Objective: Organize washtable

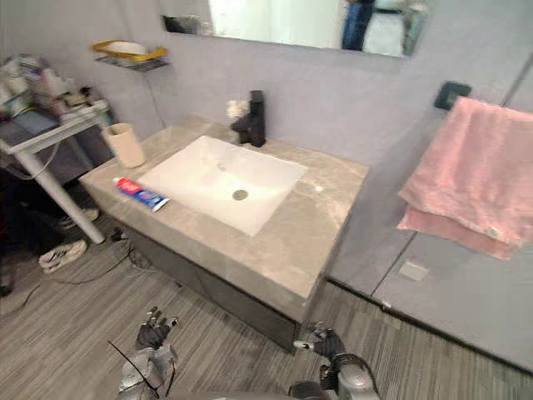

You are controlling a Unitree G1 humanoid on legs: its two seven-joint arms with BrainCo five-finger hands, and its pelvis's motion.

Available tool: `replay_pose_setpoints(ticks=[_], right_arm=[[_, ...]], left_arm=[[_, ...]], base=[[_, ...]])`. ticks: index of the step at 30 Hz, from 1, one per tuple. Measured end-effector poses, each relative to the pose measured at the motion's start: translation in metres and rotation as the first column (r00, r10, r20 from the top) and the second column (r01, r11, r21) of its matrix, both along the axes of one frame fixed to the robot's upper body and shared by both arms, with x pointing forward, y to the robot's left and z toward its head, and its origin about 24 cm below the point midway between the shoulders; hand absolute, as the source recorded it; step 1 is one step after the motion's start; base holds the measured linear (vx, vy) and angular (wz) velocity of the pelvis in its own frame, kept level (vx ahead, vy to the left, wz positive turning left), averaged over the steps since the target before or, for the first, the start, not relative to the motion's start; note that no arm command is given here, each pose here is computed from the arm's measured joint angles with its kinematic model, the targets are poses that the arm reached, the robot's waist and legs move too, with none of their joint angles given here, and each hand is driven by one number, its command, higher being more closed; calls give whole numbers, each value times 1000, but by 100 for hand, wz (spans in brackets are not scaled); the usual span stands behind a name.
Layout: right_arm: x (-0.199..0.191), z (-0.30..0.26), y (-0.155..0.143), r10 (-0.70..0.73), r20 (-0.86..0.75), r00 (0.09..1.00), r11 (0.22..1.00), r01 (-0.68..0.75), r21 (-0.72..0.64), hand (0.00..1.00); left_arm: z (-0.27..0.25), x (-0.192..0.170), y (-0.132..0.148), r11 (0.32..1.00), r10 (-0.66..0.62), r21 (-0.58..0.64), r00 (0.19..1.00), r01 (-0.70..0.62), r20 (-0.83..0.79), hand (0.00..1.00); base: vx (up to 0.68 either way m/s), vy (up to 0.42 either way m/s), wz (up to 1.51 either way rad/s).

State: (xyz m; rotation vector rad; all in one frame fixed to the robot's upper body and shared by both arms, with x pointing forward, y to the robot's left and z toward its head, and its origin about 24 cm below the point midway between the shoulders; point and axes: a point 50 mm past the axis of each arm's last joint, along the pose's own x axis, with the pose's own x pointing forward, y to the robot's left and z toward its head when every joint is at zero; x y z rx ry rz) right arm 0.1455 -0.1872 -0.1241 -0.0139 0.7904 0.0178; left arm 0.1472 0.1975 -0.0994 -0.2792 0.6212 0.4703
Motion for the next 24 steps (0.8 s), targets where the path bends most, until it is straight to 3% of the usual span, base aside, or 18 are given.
replay_pose_setpoints(ticks=[6,19,24], right_arm=[[5,4,-10,10,15,1000,999,-10,-32,0],[12,5,-1,74,26,997,997,-73,-24,0],[3,2,-11,72,-7,997,996,-73,-47,0]], left_arm=[[8,17,2,1000,14,-4,998,-14,55,0],[7,10,6,1000,24,3,999,-25,44,0],[22,25,-6,998,-64,3,990,64,129,0]], base=[[49,16,-38],[7,43,-13],[-19,10,6]])
